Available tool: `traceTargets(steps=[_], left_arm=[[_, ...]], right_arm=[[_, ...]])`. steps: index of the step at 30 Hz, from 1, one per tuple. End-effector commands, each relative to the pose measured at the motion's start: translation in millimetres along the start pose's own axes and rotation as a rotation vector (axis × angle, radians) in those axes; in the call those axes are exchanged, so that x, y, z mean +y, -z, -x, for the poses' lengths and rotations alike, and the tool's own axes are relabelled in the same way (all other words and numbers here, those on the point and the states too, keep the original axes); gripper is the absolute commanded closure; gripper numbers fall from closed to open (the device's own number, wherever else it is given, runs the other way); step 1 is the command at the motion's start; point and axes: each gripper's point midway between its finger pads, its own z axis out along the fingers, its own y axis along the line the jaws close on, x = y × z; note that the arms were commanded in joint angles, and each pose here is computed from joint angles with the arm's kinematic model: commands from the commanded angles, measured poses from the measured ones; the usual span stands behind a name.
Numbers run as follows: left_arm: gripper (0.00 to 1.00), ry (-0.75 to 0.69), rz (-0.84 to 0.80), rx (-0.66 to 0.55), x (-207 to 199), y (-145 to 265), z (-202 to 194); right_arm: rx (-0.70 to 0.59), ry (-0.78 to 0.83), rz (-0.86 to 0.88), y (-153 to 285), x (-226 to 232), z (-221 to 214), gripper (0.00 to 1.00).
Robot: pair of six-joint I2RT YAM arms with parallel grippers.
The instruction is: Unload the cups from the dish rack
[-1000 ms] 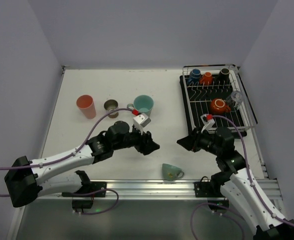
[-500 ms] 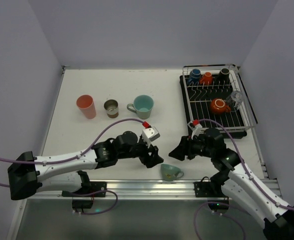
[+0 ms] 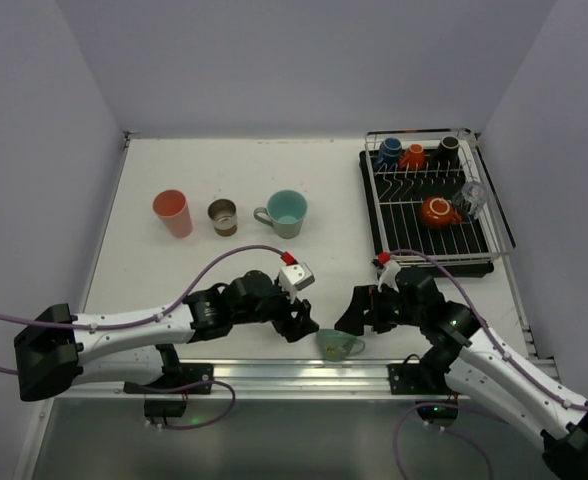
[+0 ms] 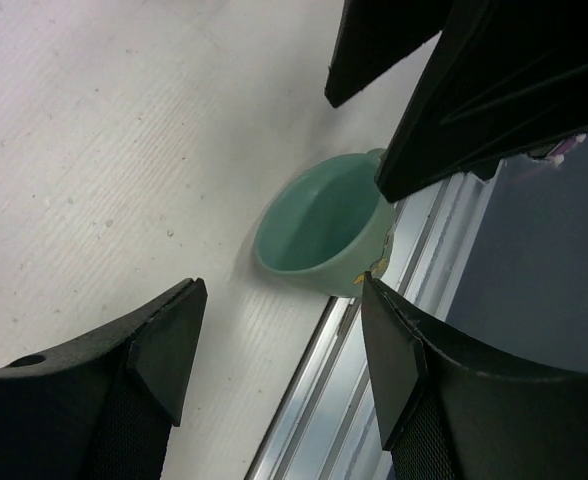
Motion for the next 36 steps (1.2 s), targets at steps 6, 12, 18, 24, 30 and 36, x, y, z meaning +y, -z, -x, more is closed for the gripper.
traceTargets(steps=[6,12,18,24,30,36], left_arm=[[0.3,-0.033,0.011,-0.085,3.1,8.6,10.7],[0.3,-0.029,0.0,-0.117,3.2,13.1,8.5],[0.3,-0.03,-0.008,-0.105,3.7,10.8,2.4],[0.3,0.001,0.021,-0.098,9.4,13.8,-4.8],[0.3,0.023,0.039,-0.108,13.4,15.2,-8.1],[0.3,0.038,0.032,-0.103,12.9,12.3,-11.1]], right_arm=[[0.034,0.014,-0.181,-1.3,-10.9,2.7,0.04],[0.156,-0.053,-0.062,-8.3,3.3,-25.9,0.01],[0.256,-0.026,-0.02,-13.6,12.7,-45.4,0.01],[0.266,-0.02,-0.164,-17.9,-6.8,-45.7,0.01],[0.332,0.013,-0.112,-24.4,7.8,-58.7,0.09],[0.25,0.025,-0.134,-38.6,6.9,-47.0,0.01]])
